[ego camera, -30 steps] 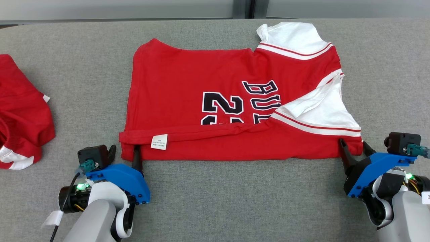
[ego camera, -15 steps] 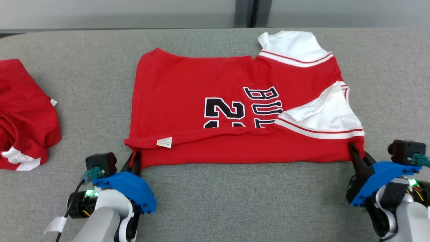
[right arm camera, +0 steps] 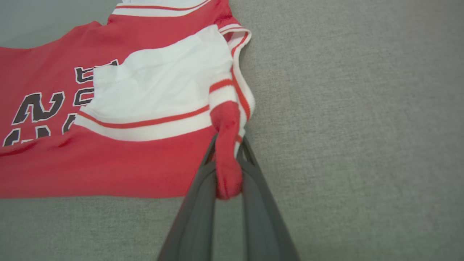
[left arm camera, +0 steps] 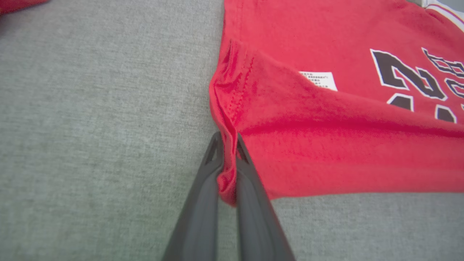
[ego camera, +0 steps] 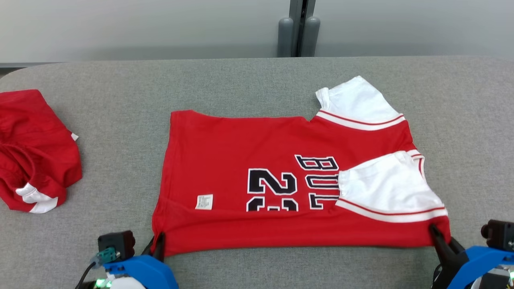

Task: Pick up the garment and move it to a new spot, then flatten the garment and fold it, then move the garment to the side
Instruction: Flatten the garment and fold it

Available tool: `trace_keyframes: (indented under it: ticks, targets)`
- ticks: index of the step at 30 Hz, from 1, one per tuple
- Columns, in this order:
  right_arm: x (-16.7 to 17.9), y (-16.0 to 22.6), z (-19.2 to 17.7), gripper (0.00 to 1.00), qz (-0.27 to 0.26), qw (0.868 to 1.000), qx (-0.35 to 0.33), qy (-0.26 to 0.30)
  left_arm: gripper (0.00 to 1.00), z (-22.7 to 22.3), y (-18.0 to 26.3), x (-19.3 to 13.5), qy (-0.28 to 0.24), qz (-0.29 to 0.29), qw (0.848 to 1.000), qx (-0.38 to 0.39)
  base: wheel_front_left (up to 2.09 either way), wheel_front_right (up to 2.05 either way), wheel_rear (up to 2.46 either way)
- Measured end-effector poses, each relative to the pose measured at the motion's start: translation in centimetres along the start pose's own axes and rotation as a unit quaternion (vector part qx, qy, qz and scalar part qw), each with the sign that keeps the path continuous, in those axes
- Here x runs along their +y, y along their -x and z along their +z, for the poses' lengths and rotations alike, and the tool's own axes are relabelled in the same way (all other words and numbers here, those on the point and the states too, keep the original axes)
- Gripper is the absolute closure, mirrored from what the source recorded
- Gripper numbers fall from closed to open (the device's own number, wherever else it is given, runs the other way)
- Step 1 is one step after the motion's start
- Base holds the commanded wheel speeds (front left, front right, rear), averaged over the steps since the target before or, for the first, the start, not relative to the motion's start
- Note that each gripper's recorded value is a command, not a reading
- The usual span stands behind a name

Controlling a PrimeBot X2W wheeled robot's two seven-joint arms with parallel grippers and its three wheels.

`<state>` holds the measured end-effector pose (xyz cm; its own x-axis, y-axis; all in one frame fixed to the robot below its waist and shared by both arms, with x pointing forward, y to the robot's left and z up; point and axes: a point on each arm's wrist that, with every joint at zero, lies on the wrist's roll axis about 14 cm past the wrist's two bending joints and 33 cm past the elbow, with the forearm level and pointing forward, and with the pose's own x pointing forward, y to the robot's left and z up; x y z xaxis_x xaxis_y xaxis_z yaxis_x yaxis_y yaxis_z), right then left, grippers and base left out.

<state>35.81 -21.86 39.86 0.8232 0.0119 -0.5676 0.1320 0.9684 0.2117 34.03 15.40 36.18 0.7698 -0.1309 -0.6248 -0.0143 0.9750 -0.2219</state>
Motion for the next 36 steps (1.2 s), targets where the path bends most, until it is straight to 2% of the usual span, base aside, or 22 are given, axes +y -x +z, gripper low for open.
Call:
trace_keyframes:
  ticks: [4, 5, 6, 7, 8, 14, 19, 22, 25, 27, 29, 32, 36]
  targets:
    - [0.1, 0.6, -1.6, 1.0, 0.005, 1.0, 0.021, -0.011, 1.0, -1.1, 1.1, 0.5, 0.007, 0.012, 1.0, 0.017, 0.0, 0.0, 0.0]
    - [0.2, 0.7, -1.9, 0.83, 0.007, 1.0, 0.027, -0.014, 1.0, -1.3, 1.3, 0.6, 0.007, 0.016, 1.0, 0.021, 0.0, 0.0, 0.0]
    - [0.3, 0.7, -2.4, 0.44, 0.01, 0.999, 0.035, -0.016, 0.92, -1.4, 1.5, 0.8, 0.006, 0.019, 1.0, 0.025, 0.0, 0.0, 0.0]
    - [0.4, 0.8, -2.7, 0.0, 0.011, 0.999, 0.04, -0.017, 0.3, -1.4, 1.7, 0.9, 0.006, 0.021, 0.999, 0.023, 0.0, 0.0, 0.0]
    - [0.4, 0.9, -2.8, 0.0, 0.011, 0.999, 0.042, -0.017, 0.0, -1.1, 1.8, 0.9, 0.005, 0.022, 1.0, 0.019, 0.0, 0.0, 0.0]
    - [0.8, 0.9, -0.9, 0.0, 0.015, 1.0, 0.014, -0.002, 0.0, 0.0, 2.1, 1.2, 0.001, 0.027, 1.0, 0.003, 0.0, 0.0, 0.0]
    - [1.8, 0.5, 4.0, 0.0, 0.015, 0.998, -0.039, 0.043, 0.0, 2.0, 1.9, 1.1, -0.012, 0.019, 1.0, -0.013, 0.0, 0.0, 0.0]
    - [3.5, 0.0, 7.0, 0.0, 0.033, 0.996, -0.059, 0.055, 0.0, 4.4, 1.2, -0.1, -0.001, -0.012, 1.0, -0.029, 0.0, 0.0, 0.0]
    - [5.5, -1.1, 9.1, 0.0, 0.059, 0.994, -0.056, 0.078, 0.0, 7.4, 0.1, -0.7, -0.029, -0.048, 0.998, -0.039, 0.0, 0.0, 0.0]
    - [5.7, -2.0, 10.7, 0.0, 0.058, 0.99, -0.055, 0.118, 0.0, 9.1, -0.8, -0.8, -0.072, -0.068, 0.994, -0.036, 0.0, 0.0, 0.0]
    - [6.6, -2.9, 12.0, 0.0, 0.069, 0.987, -0.057, 0.131, 0.0, 10.2, -1.9, -1.0, -0.103, -0.09, 0.99, -0.023, 0.0, 0.0, 0.0]
    - [8.3, -4.6, 13.3, 0.0, 0.088, 0.983, -0.053, 0.155, 0.0, 11.8, -3.8, -2.1, -0.107, -0.131, 0.986, 0.0, 0.0, 0.0, 0.0]
    - [9.4, -7.1, 14.6, 0.0, 0.102, 0.979, -0.049, 0.17, 0.0, 12.8, -6.8, -0.9, -0.126, -0.126, 0.983, 0.046, 0.0, 0.0, 0.0]
